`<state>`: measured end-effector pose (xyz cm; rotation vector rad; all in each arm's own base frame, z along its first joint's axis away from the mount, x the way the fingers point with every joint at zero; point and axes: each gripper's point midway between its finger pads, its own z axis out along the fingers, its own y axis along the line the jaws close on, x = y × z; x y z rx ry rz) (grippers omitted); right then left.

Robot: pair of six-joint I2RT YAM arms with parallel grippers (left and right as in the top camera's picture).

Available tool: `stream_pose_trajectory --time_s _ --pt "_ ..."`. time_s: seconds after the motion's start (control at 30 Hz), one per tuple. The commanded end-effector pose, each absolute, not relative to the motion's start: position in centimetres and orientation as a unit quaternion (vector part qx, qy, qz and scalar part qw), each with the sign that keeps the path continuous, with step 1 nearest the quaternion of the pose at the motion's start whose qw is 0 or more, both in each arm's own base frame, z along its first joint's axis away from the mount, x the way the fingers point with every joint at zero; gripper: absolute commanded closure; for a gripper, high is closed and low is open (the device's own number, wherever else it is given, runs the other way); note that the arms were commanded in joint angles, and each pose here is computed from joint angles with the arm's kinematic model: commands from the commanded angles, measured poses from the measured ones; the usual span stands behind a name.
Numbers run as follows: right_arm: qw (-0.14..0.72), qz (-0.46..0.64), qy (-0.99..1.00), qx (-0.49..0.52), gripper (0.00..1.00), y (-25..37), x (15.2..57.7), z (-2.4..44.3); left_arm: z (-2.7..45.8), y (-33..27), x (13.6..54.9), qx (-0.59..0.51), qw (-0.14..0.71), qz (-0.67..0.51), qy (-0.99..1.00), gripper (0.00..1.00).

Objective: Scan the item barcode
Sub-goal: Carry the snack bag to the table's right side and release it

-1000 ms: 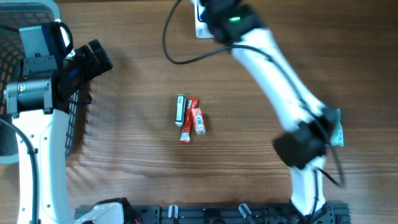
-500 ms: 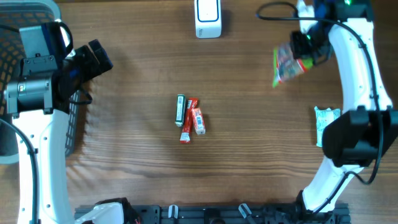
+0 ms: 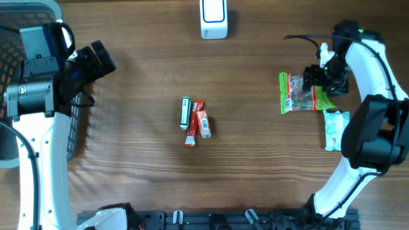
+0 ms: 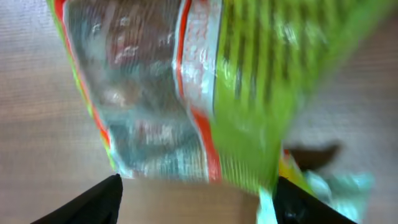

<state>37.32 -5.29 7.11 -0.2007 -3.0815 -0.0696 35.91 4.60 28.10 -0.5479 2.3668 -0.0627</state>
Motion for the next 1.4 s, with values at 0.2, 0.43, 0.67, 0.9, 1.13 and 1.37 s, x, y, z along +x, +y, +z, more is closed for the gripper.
stream_pose_trajectory --time_s 0.2,0.43,0.67,0.9,1.13,1.37 --pt "-0.061 -0.115 -0.991 -0.031 0.28 0.9 41.3 15.5 28.8 4.8 35.9 -0.204 0.358 -0.018 0.911 0.0" --pt "-0.065 -0.125 -0.99 -0.022 0.96 4.5 42.2 12.3 28.8 4.8 35.9 -0.204 0.358 -0.018 0.911 0.0" --pt "-0.109 -0.036 -0.992 -0.061 0.96 2.3 43.8 6.4 28.8 4.8 35.9 -0.204 0.358 -0.018 0.911 0.0" --pt "-0.079 -0.013 -0.994 -0.07 0.96 0.8 41.4 2.6 28.8 4.8 35.9 -0.204 0.358 -0.018 0.911 0.0" --pt "-0.006 0.132 -0.989 -0.074 0.96 -4.2 37.4 3.3 28.8 4.8 35.9 -0.204 0.358 -0.018 0.911 0.0" --pt "-0.022 -0.098 -0.995 -0.009 0.89 4.6 38.9 8.2 28.8 4.8 35.9 -0.204 0.358 -0.018 0.911 0.0"
